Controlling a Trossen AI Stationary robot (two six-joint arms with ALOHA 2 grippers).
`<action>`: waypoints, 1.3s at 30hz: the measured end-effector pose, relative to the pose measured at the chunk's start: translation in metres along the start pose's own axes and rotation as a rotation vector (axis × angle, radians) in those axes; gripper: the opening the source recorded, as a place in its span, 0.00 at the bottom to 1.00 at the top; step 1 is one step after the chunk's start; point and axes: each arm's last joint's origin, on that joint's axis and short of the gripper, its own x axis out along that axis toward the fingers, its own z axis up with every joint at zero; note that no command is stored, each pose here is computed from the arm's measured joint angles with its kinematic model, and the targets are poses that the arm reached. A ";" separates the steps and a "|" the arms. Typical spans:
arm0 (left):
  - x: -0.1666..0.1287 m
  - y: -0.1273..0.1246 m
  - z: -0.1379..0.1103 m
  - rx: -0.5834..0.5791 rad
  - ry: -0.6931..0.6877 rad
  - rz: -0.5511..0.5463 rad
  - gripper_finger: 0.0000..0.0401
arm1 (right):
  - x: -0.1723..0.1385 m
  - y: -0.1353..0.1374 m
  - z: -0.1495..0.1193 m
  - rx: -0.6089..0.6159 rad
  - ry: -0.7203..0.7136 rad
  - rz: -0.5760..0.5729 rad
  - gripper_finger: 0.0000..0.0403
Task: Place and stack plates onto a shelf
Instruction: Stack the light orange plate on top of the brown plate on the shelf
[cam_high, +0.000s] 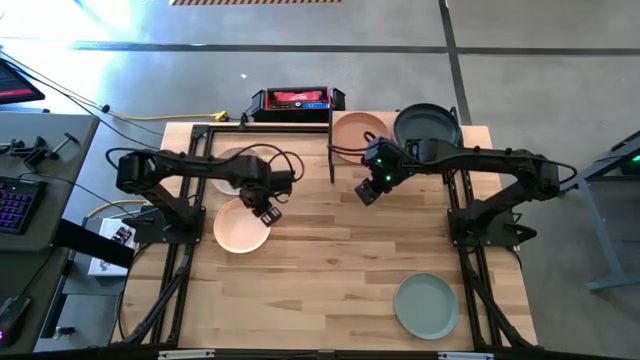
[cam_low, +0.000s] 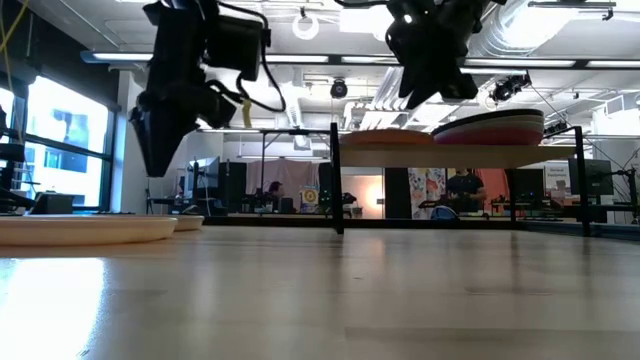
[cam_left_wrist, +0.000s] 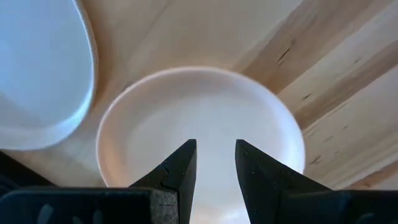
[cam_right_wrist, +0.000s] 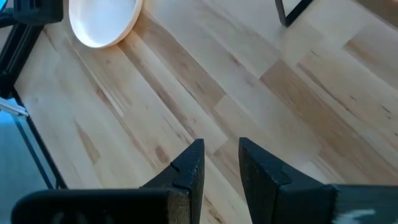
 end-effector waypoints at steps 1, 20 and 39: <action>0.002 -0.001 -0.002 -0.011 0.009 -0.003 0.25 | 0.000 0.000 0.000 0.000 -0.001 -0.003 0.19; 0.008 -0.059 -0.029 -0.094 -0.109 -0.169 0.25 | 0.000 -0.002 -0.002 -0.017 0.020 -0.024 0.19; 0.036 -0.070 -0.025 -0.167 -0.070 -0.054 0.25 | 0.000 -0.003 -0.003 -0.033 0.032 -0.031 0.19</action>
